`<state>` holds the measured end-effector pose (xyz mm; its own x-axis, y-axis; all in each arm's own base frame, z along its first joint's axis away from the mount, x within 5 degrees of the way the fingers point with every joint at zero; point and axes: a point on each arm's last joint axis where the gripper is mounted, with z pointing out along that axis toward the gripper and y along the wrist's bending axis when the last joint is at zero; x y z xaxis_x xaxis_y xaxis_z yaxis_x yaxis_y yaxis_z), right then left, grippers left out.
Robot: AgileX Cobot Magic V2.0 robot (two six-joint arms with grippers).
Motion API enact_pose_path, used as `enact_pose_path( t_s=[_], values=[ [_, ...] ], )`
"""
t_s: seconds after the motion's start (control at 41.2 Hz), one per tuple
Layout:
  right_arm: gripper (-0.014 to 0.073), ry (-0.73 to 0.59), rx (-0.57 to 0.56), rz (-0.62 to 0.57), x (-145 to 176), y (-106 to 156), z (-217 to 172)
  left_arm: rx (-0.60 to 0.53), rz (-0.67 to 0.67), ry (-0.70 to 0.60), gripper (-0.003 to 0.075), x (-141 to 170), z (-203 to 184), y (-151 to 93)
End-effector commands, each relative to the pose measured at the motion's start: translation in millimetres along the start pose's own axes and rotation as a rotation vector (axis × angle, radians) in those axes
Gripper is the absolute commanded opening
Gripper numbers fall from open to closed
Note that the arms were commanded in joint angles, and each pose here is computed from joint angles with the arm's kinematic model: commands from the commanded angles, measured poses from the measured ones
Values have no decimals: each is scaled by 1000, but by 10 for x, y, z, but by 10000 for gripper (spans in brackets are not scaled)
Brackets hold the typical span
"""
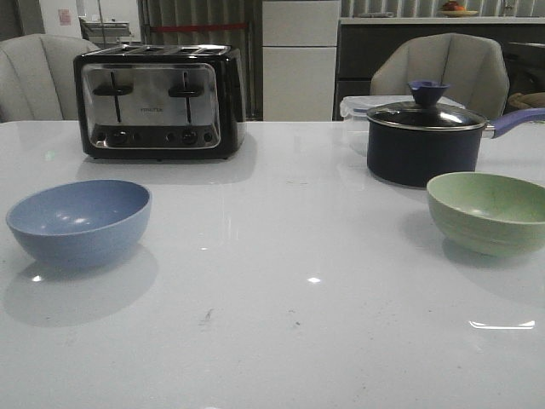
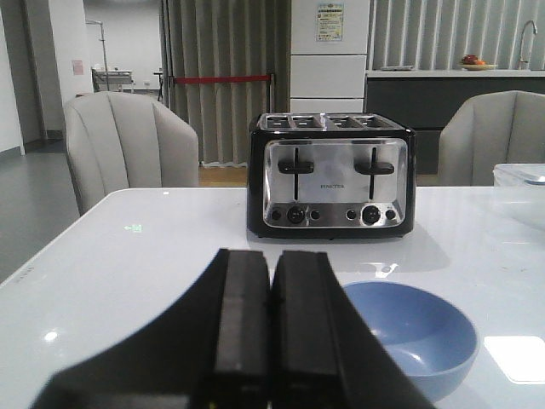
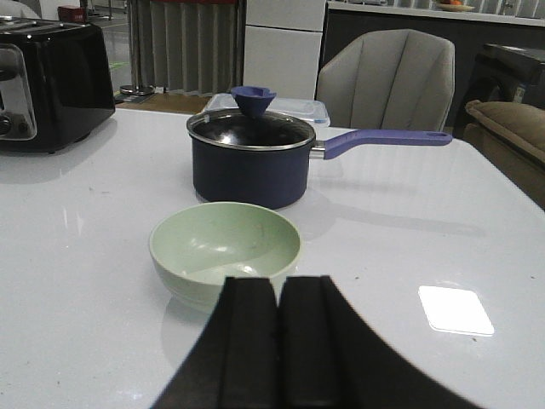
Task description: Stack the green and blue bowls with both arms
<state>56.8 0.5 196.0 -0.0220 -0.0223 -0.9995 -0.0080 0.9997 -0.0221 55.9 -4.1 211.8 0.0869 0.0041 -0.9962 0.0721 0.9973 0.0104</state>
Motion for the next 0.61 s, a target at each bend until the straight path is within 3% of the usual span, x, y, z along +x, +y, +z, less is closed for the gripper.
enact_pose_path(
  t_s=[0.0,0.218,0.34,0.582],
  values=[
    [28,-114,8,-7,-105,-5,-22,-3,-10,-103,93,-78,-21,4],
    [28,-114,8,-7,-105,-5,-22,-3,-8,-114,93,-87,-22,5],
    [28,-184,10,-7,-191,-8,-36,-6,-18,-157,93,-154,-30,8],
    [28,-250,10,-7,-784,-18,-210,-2,-15,-285,93,-756,-152,11]
  ],
)
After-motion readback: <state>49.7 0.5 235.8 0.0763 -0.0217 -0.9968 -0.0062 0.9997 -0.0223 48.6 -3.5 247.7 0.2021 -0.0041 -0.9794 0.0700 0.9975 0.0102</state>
